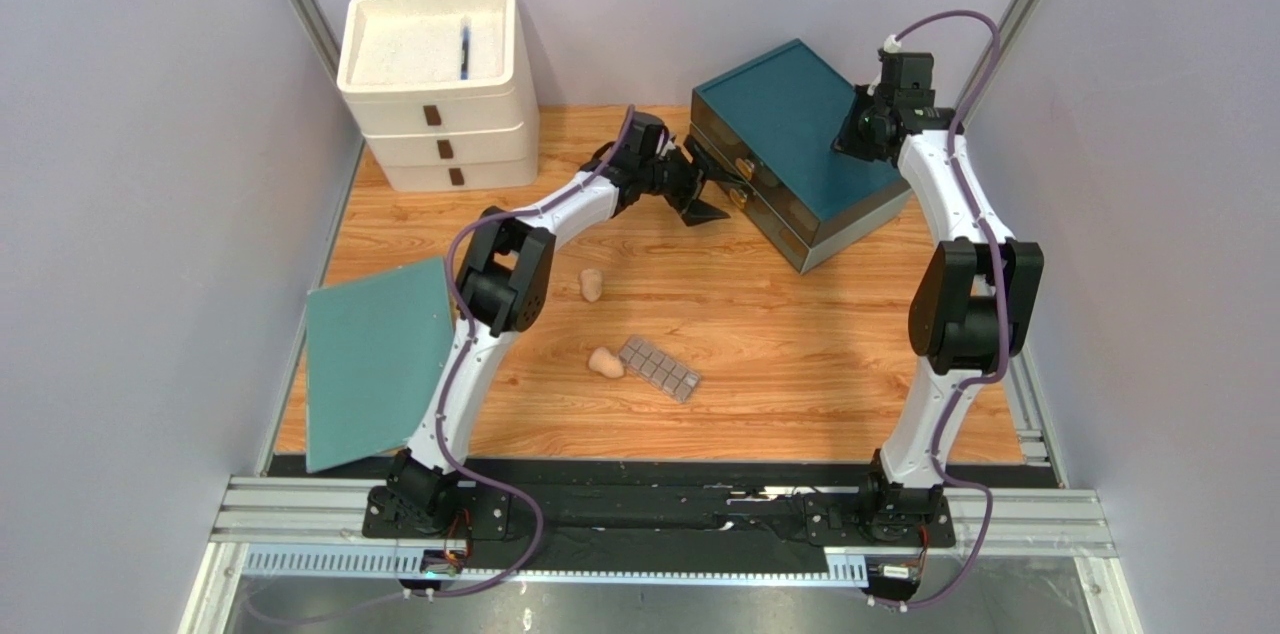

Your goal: Organize the makeup

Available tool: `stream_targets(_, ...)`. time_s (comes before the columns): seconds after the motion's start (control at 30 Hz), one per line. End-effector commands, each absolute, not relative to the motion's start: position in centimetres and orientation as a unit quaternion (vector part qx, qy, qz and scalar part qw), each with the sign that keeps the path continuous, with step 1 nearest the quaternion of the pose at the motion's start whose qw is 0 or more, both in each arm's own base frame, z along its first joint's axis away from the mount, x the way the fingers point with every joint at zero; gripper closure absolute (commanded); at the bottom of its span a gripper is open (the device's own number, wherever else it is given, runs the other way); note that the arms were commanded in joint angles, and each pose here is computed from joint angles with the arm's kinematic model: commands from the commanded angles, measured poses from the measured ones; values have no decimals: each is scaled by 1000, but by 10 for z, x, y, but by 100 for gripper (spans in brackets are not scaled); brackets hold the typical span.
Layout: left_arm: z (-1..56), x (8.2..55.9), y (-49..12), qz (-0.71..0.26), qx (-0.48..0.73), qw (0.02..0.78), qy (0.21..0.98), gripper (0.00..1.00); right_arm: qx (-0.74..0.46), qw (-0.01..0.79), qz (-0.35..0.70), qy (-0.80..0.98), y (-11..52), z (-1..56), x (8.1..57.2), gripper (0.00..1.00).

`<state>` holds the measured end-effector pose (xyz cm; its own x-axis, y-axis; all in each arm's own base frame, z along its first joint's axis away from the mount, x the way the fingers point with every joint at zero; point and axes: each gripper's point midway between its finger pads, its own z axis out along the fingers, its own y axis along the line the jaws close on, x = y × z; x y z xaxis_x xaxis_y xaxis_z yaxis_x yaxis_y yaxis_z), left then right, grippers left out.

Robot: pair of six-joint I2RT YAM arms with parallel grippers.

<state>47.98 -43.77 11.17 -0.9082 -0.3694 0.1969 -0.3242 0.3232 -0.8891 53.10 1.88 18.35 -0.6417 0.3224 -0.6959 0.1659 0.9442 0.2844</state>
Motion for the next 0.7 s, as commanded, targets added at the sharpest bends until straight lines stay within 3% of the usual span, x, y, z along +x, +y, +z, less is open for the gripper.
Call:
stream_targets(0.0, 113, 482, -446, -544, -218, 12, 810, 29, 137, 327, 97, 930, 21, 143, 503, 100)
stream_targets(0.13, 102, 485, -445, -536, -233, 11, 811, 39, 136, 323, 101, 931, 22, 140, 502, 100)
stream_targets(0.67, 76, 507, -446, -505, -255, 36, 824, 45, 129, 307, 100, 938, 23, 128, 493, 100)
